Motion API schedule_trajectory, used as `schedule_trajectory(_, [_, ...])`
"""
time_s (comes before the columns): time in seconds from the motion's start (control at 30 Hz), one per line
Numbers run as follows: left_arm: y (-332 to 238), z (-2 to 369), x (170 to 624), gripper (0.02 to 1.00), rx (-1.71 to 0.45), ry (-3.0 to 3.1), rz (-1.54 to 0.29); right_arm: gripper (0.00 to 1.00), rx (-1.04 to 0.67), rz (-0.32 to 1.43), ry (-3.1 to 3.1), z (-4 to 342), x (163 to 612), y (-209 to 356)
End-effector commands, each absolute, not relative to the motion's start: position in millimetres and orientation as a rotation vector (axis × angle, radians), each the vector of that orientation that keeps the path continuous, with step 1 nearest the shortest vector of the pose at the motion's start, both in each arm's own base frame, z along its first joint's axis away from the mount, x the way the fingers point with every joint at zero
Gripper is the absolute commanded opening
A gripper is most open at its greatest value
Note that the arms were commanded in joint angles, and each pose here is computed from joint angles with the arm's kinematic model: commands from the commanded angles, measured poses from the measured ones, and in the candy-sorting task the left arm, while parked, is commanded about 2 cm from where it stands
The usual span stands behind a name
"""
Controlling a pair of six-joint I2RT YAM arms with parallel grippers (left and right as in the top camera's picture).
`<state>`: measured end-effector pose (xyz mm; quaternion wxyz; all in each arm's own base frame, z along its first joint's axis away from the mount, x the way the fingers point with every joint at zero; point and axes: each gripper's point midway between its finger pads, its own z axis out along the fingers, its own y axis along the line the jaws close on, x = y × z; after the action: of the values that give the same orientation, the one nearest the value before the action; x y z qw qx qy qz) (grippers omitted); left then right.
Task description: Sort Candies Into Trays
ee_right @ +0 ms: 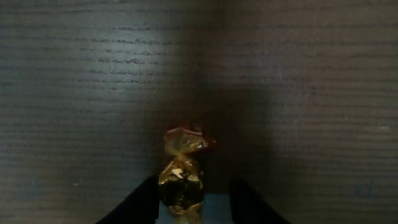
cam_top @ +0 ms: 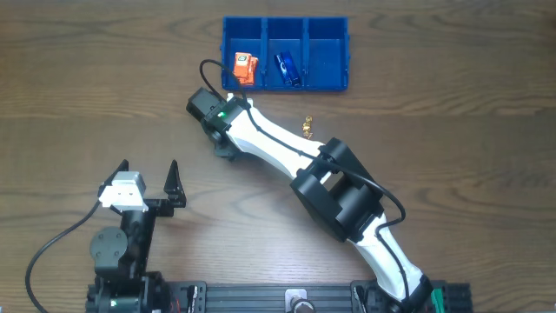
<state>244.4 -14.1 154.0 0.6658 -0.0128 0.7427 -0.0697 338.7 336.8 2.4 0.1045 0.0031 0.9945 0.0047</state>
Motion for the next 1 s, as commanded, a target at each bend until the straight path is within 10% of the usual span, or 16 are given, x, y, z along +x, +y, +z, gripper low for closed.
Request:
schedule_trajectory(0.03, [-18,138,243,0.998,-0.01,1.723,-0.172,0.31,0.026,0.007,2.927,2,342,332])
schedule_trajectory(0.4, [-18,138,243,0.998,-0.01,1.723,-0.172,0.099,-0.024,0.038,2.901,11,349,336])
schedule_trajectory(0.77, [-18,138,243,0.998,-0.01,1.723,-0.172,0.086,0.055,0.036,2.514,188,430,234])
schedule_trajectory(1.0, [-18,138,243,0.998,-0.01,1.723,-0.172,0.086,0.094,-0.083,2.42,194,482,166])
